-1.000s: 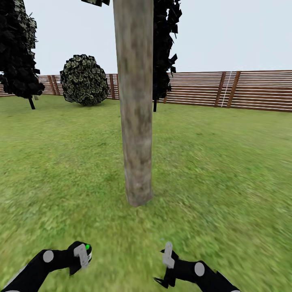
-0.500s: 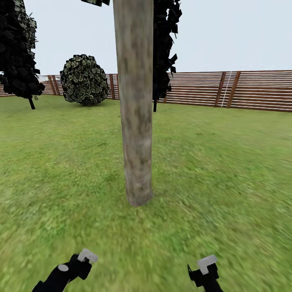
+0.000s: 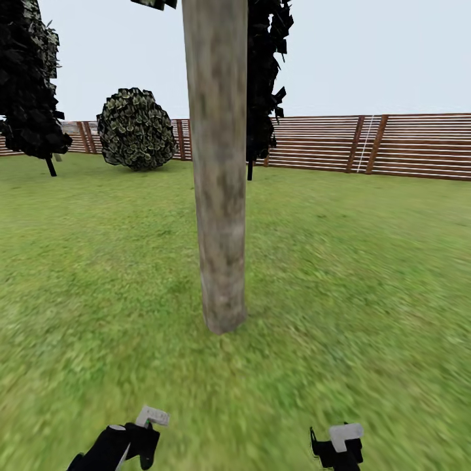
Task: In the garden, pick up the pesticide atomizer on the floor and spray pesticide onto both trees until each tree trunk is fully covered.
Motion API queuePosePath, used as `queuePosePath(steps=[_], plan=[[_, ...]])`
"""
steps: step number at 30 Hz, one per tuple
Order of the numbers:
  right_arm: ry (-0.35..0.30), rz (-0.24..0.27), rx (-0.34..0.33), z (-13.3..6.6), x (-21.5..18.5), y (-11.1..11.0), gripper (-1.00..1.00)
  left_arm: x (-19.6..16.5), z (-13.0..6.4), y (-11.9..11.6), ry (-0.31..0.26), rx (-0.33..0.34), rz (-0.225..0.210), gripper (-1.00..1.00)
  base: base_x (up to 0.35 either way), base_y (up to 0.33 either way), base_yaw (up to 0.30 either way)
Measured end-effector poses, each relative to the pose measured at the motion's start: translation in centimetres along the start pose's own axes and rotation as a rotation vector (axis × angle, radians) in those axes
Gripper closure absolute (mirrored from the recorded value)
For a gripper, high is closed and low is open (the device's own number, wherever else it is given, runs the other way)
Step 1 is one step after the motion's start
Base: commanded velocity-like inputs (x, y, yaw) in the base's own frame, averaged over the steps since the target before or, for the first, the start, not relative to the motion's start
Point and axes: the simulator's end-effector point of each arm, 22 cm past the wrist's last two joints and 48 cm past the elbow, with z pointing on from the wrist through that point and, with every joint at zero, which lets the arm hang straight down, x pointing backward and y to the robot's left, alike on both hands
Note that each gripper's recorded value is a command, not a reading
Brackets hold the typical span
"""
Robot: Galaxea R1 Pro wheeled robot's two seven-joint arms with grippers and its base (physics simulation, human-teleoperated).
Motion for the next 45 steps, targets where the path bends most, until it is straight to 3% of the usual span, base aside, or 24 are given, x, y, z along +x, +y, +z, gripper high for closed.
queuePosePath(steps=[3,6,10,12,16,23,30,31,32,37,45], plan=[[0.017,0.073,0.064,0.0,0.4,-1.4,-1.0,-0.3,0.0,0.0,0.0,-0.003,-0.002,1.0,0.282,-0.052,0.0],[0.021,0.096,0.079,-0.1,0.5,-1.7,-1.0,-0.4,0.0,0.1,0.001,-0.003,-0.004,1.0,0.264,-0.15,0.0],[0.02,0.097,0.066,0.0,0.5,-1.4,-1.0,-0.4,0.0,0.1,0.001,-0.005,-0.001,1.0,0.239,-0.191,0.0],[0.02,0.102,0.021,0.0,0.4,-0.5,-1.0,-0.4,0.0,0.0,0.002,-0.005,0.001,1.0,0.236,-0.196,0.0],[0.018,0.102,0.002,0.1,0.5,-1.1,-1.0,-0.5,0.0,-0.1,0.0,-0.003,-0.001,1.0,0.236,-0.197,0.0],[0.019,0.104,-0.007,0.1,0.5,-0.5,-1.0,-0.6,-0.1,0.2,0.0,-0.008,0.005,1.0,0.153,-0.225,-0.11],[0.02,0.103,-0.008,0.1,0.5,-0.5,-1.0,-2.5,-0.6,1.3,-0.042,-0.033,0.008,1.0,0.003,-0.04,-0.254],[0.023,0.096,-0.011,0.0,0.7,-0.6,-1.0,-4.1,-0.8,-1.3,0.063,0.002,-0.039,1.0,-0.036,-0.008,0.0],[0.022,0.095,-0.011,0.0,0.6,-0.6,-1.0,-8.2,-1.4,-1.3,0.012,0.005,-0.048,1.0,-0.121,-0.043,0.0],[0.023,0.095,-0.012,0.0,0.7,-0.6,-1.0,-8.0,-1.4,-1.3,0.015,0.001,-0.042,1.0,-0.207,-0.09,0.0],[0.022,0.095,-0.013,0.0,0.7,-0.5,-1.0,-11.1,-2.3,-0.7,-0.045,-0.017,-0.039,1.0,-0.025,-0.01,0.0]])
